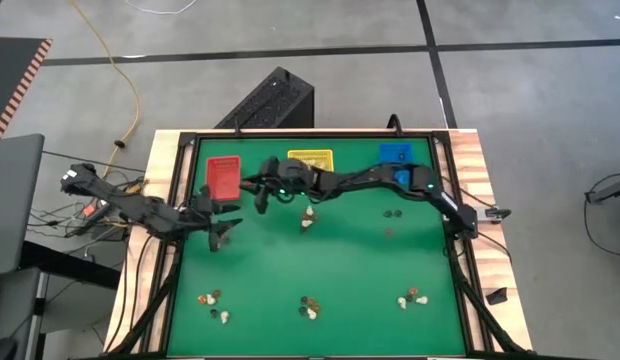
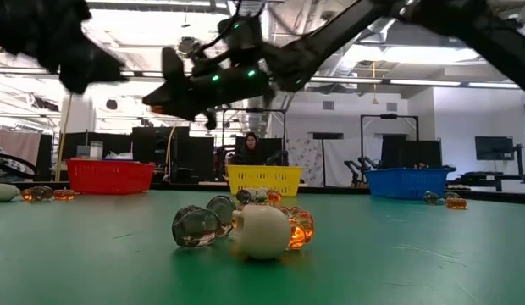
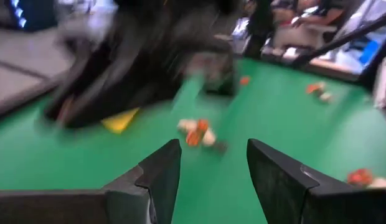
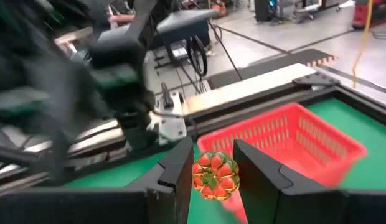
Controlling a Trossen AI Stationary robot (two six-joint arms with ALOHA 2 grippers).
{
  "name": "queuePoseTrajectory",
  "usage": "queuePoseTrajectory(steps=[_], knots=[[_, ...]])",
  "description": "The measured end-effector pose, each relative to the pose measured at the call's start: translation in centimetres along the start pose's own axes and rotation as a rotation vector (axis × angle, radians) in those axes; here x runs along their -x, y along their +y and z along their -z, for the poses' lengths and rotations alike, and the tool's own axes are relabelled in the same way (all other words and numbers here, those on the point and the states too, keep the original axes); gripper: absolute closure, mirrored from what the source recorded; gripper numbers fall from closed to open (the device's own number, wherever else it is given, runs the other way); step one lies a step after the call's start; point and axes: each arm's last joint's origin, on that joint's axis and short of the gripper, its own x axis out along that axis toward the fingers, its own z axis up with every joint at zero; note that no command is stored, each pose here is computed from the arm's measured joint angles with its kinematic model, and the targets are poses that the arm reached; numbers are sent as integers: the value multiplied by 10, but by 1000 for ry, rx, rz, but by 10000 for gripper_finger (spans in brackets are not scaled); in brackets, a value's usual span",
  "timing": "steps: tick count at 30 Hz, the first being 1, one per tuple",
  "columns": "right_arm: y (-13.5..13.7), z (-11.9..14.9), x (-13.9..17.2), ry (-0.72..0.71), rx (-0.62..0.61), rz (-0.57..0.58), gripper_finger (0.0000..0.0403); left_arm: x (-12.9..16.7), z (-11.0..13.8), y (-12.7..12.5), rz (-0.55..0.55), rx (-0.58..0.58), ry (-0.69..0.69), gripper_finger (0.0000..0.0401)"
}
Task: Sort Halloween decoration
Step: Put the orange flower toy into the red bin
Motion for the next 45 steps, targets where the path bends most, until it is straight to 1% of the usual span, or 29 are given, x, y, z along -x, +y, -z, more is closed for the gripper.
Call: queuePoseTrajectory(steps=[4,8,11,13,16,19,23,28,30,33,35,38,40,42,44,45], knots=[[-8,8,-29,-25,22,-6,266,12,-34,0,20,-59,-83,225],[-8,17,-54,-52,46,-18,266,16,-48,-1,17,-98,-141,225],[-12,23,-68,-53,56,-16,266,17,-53,-2,26,-94,-184,225],[-16,28,-75,-39,68,-8,266,17,-53,-2,26,-92,-186,225],[-20,29,-79,-11,67,7,261,17,-53,-2,26,-89,-182,225],[-24,28,-80,-11,77,29,243,17,-53,-2,27,-87,-183,225],[-29,30,-79,18,74,42,209,17,-53,-2,26,-94,-182,225],[-32,31,-79,37,72,39,175,17,-52,-2,26,-98,-180,225],[-31,29,-76,115,79,25,169,17,-51,-2,26,-109,-166,225],[-27,15,-65,263,154,24,169,16,-46,-1,36,-125,-119,225],[-20,-7,-50,358,203,30,172,15,-42,-1,39,-130,-83,225],[-13,-44,-23,472,287,61,176,15,-38,-1,75,-129,-43,225],[-11,-58,-5,564,328,84,179,15,-36,-2,119,-129,-23,225],[-9,-68,12,670,346,95,182,15,-35,-3,163,-122,0,225],[-4,-79,30,742,351,101,186,14,-31,-5,195,-114,41,225],[2,-90,41,763,354,99,188,12,-27,-6,204,-104,64,225]])
